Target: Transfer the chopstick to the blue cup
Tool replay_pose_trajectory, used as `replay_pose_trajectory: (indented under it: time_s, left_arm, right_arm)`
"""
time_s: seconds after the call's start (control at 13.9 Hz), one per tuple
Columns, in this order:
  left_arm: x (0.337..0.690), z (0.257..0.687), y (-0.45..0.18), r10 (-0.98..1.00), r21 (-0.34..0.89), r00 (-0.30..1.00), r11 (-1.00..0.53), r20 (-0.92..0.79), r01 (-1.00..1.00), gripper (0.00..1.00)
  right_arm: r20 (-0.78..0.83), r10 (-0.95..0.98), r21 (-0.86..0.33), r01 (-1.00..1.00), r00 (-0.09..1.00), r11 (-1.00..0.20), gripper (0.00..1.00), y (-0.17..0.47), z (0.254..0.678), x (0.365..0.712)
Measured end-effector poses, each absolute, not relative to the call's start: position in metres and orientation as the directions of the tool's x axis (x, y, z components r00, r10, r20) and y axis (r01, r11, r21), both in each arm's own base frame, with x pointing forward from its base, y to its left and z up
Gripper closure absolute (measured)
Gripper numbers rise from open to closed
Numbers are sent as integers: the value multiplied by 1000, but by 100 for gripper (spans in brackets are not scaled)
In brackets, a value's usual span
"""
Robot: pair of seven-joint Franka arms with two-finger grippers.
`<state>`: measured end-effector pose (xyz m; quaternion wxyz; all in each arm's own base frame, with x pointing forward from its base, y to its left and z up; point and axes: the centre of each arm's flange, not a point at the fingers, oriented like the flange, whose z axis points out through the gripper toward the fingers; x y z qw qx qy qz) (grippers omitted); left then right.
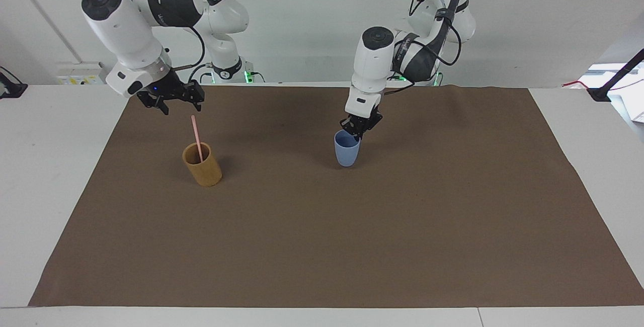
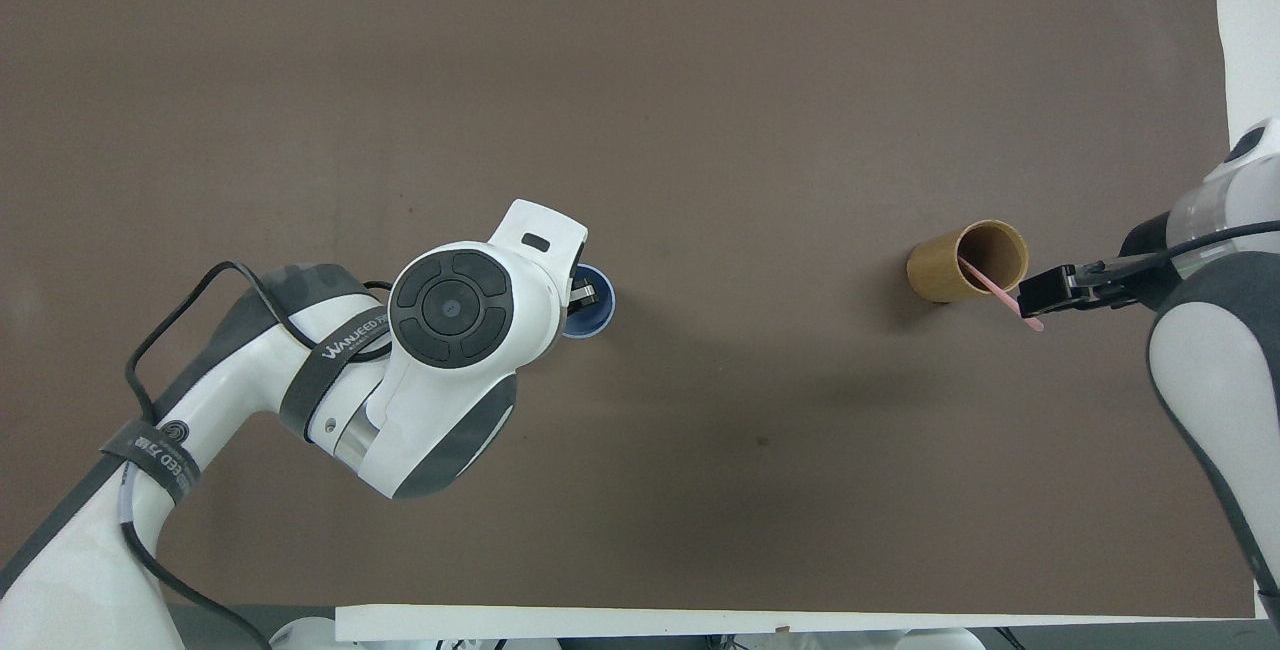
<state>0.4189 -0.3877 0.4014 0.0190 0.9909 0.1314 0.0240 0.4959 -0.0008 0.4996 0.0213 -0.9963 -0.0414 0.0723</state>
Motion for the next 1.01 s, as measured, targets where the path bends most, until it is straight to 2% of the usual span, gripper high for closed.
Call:
replay_pose_trajectory:
  time_s: [0.07, 0.14, 0.29, 0.5, 0.65, 0.72, 0.79, 0.86, 1.01]
  left_arm:
    - [420, 395, -389, 261, 37, 965, -965, 38, 259, 96]
    - [420, 391, -389, 261, 33, 965, -965, 36, 260, 89]
    - [422, 390, -390, 262, 34, 965, -965, 36, 260, 68]
    - [430, 400, -387, 274, 44, 961, -961, 44, 272, 31]
    - [443, 421, -379, 299, 31, 954, -954, 38, 298, 7]
    - [454, 440, -369, 319, 19, 947, -948, 32, 318, 0]
    - [468, 461, -352, 334, 8, 942, -943, 26, 334, 0]
    - [483, 481, -330, 337, 0, 941, -941, 23, 338, 0]
    - [515, 521, -260, 303, -4, 953, -953, 24, 303, 0]
  right_arm:
    - [-152, 80, -49, 74, 985, -996, 11, -3, 488, 496]
    - [-160, 73, -50, 65, 984, -997, 11, -7, 480, 496]
    - [-175, 62, -53, 54, 983, -997, 12, -12, 470, 498]
    - [-192, 62, -56, 53, 979, -997, 16, -12, 459, 498]
    - [-198, 63, -57, 52, 978, -997, 22, -11, 453, 497]
    - [-205, 64, -58, 53, 977, -997, 23, -11, 450, 496]
    - [-208, 65, -59, 54, 976, -997, 32, -10, 448, 495]
    - [-210, 67, -59, 56, 975, -997, 32, -9, 447, 494]
    - [-210, 71, -59, 60, 975, -996, 46, -6, 447, 494]
